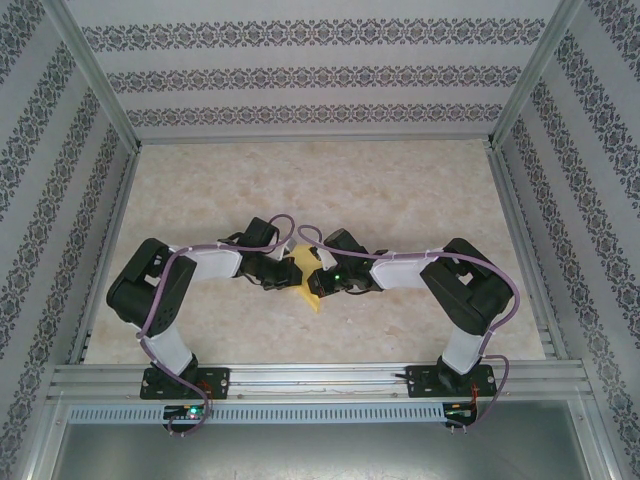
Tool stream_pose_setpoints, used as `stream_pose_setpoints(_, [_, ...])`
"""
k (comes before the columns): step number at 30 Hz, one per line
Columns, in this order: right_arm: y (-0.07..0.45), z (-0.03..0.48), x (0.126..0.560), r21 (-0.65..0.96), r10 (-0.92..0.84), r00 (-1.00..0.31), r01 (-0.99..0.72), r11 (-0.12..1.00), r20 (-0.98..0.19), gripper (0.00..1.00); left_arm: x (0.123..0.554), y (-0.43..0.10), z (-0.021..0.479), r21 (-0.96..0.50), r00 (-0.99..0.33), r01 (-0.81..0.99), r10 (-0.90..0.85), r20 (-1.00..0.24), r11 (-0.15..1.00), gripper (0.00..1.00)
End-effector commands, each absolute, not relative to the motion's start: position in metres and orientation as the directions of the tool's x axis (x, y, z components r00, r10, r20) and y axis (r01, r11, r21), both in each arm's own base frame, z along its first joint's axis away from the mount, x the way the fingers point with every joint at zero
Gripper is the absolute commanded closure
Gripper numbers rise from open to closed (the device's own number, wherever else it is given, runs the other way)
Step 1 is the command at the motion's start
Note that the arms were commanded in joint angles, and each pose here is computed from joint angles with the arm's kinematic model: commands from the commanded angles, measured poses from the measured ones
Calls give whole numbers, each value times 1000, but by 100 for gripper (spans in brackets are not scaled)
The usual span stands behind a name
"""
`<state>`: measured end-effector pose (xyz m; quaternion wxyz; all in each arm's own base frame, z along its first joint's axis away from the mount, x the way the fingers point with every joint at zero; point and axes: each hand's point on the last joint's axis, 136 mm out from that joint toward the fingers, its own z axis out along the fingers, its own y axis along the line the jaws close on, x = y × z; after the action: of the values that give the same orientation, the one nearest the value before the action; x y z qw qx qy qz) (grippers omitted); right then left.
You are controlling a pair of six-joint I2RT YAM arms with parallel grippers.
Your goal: Fold a paper plane with a square sheet of paper (fold left side to right side)
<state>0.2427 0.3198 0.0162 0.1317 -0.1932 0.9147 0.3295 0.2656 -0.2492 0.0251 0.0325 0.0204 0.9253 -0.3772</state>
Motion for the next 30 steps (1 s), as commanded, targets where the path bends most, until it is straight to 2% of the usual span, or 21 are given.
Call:
stream_pose_setpoints(1, [305, -9, 231, 521, -293, -908, -413, 747, -300, 95, 266, -247, 17, -664, -997, 68, 23, -76, 745, 91])
stream_pose_setpoints(8, [304, -10, 231, 519, -292, -908, -412, 749, -299, 93, 263, -241, 10, -639, -998, 59, 20, -67, 767, 91])
stream_pose_setpoints(17, [308, 10, 243, 554, -255, -908, -406, 727, -331, 84, 259, -233, -9, -601, -1000, 14, -4, -30, 799, 93])
stream_pose_setpoints(27, [307, 57, 265, 602, -166, -902, -393, 695, -398, 62, 257, -231, -15, -593, -1000, 0, -15, -19, 805, 94])
stream_pose_setpoints(30, [295, 61, 262, 603, -141, -912, -364, 710, -384, 59, 257, -231, -14, -598, -1000, -2, -17, -20, 802, 94])
